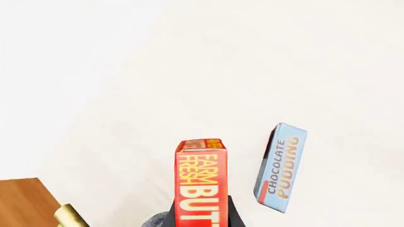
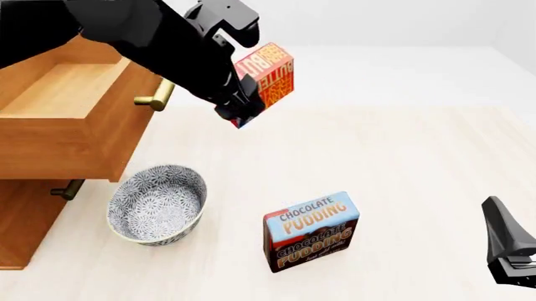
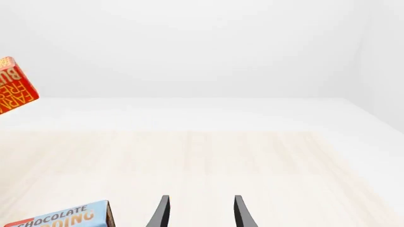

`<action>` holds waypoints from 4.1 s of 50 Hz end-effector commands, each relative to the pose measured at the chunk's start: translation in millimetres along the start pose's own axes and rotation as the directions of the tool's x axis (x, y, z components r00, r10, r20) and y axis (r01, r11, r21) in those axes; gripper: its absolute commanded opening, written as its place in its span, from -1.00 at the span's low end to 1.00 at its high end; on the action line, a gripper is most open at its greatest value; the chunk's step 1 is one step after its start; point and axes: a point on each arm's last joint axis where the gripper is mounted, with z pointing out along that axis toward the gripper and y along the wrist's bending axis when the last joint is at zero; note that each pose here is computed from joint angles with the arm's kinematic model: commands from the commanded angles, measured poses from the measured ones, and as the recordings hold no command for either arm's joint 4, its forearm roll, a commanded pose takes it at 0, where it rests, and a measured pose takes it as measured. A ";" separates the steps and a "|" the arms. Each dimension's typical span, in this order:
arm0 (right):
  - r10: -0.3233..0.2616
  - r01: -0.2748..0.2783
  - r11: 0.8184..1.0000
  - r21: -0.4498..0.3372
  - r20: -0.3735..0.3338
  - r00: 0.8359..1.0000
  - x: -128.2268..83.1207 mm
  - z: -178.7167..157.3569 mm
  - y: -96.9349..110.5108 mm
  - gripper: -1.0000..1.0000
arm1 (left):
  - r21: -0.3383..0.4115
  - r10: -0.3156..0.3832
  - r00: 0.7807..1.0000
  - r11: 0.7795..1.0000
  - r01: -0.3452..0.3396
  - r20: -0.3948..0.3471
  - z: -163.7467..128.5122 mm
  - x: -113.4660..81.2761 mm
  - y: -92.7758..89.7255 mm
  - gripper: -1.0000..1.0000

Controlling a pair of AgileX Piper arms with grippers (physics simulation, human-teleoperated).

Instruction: Put the butter at the back in the top drawer of the cabinet and close it.

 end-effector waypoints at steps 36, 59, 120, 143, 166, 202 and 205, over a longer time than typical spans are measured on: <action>0.000 0.000 1.000 0.000 0.000 1.000 0.0 0.0 0.0 1.00 | -0.061 0.006 0.999 0.998 -0.004 0.032 -38.2 16.0 16.1 -1.00; 0.000 0.000 1.000 0.000 0.000 1.000 0.0 0.0 0.0 1.00 | -0.061 0.006 0.999 0.998 -0.004 0.032 -38.2 16.0 16.1 -1.00; 0.000 0.000 1.000 0.000 0.000 1.000 0.0 0.1 0.0 1.00 | -0.418 -0.154 0.981 0.889 0.189 0.117 -223.3 83.8 47.9 -1.00; 0.000 0.000 1.000 0.000 0.000 1.000 0.0 0.0 0.0 1.00 | -0.434 -0.314 0.944 0.839 0.327 0.105 -193.4 73.4 88.4 -1.00; 0.000 0.000 1.000 0.000 0.000 1.000 0.0 0.0 0.0 1.00 | -0.460 -0.421 0.904 0.789 0.407 0.077 -171.1 90.6 108.2 -1.00; 0.000 0.000 1.000 0.000 0.000 1.000 0.0 0.0 0.0 1.00 | -0.469 -0.498 0.866 0.756 0.456 0.040 -137.1 106.7 130.5 -1.00; 0.000 0.000 1.000 0.000 0.000 1.000 0.0 0.0 0.0 1.00 | -0.470 -0.506 0.862 0.752 0.462 0.037 -134.7 108.6 132.2 -1.00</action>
